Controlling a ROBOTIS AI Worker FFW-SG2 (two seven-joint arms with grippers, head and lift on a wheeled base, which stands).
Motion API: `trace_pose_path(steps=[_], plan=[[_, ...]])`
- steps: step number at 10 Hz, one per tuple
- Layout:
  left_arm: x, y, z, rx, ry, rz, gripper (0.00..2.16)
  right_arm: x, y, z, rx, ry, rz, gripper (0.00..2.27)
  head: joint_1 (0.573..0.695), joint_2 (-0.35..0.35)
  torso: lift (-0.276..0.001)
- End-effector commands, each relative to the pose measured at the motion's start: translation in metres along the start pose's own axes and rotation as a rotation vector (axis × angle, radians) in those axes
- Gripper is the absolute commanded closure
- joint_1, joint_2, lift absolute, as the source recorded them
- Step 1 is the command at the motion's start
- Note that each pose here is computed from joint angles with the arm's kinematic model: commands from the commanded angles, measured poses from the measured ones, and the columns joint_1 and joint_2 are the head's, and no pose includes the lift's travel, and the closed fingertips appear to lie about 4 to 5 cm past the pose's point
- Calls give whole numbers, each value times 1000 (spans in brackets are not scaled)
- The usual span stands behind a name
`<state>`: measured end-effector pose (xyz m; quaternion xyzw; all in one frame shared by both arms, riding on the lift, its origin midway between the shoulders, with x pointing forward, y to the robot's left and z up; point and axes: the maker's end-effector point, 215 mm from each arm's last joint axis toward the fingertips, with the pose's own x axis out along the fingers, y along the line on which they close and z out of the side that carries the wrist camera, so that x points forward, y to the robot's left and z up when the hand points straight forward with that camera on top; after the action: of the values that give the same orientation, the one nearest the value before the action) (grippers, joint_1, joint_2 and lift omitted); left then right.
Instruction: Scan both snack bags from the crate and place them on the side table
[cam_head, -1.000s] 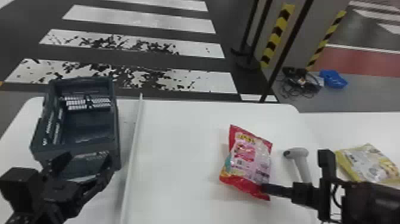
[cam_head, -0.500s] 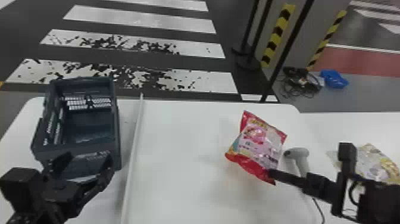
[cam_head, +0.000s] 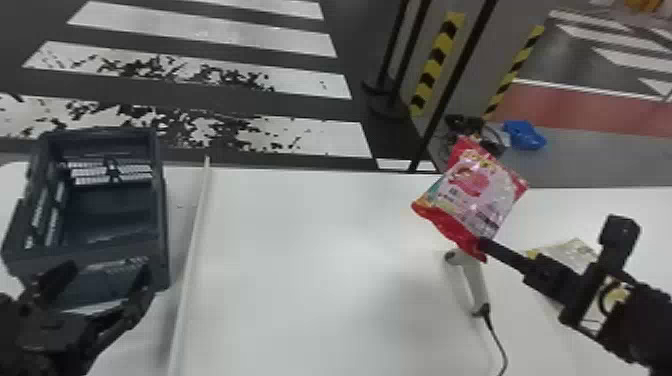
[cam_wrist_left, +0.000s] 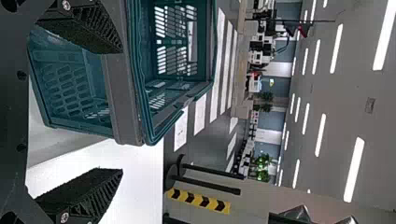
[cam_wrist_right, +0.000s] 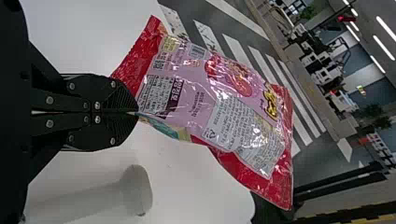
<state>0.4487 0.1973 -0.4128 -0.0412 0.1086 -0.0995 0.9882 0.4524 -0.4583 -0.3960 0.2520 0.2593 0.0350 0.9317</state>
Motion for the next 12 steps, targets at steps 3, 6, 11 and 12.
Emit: trace_pose_path(steps=[3,6,11,12], plan=[[0,0,2,4,-3,-1,87,-4,-89,56,-29,-198,-184,2256,695,-350,-95],[0,0,4,7,-6,-2,87,-21,-164,95,-57,-316,-365,2256,695,-350,-95],[2,-5,16,5,-43,-14,87,-49,-258,134,-70,-451,-569,2256,695,-350,-95],[1,-7,17,6,-47,-17,87,-55,-272,131,-62,-457,-611,2256,695,-350,-95]])
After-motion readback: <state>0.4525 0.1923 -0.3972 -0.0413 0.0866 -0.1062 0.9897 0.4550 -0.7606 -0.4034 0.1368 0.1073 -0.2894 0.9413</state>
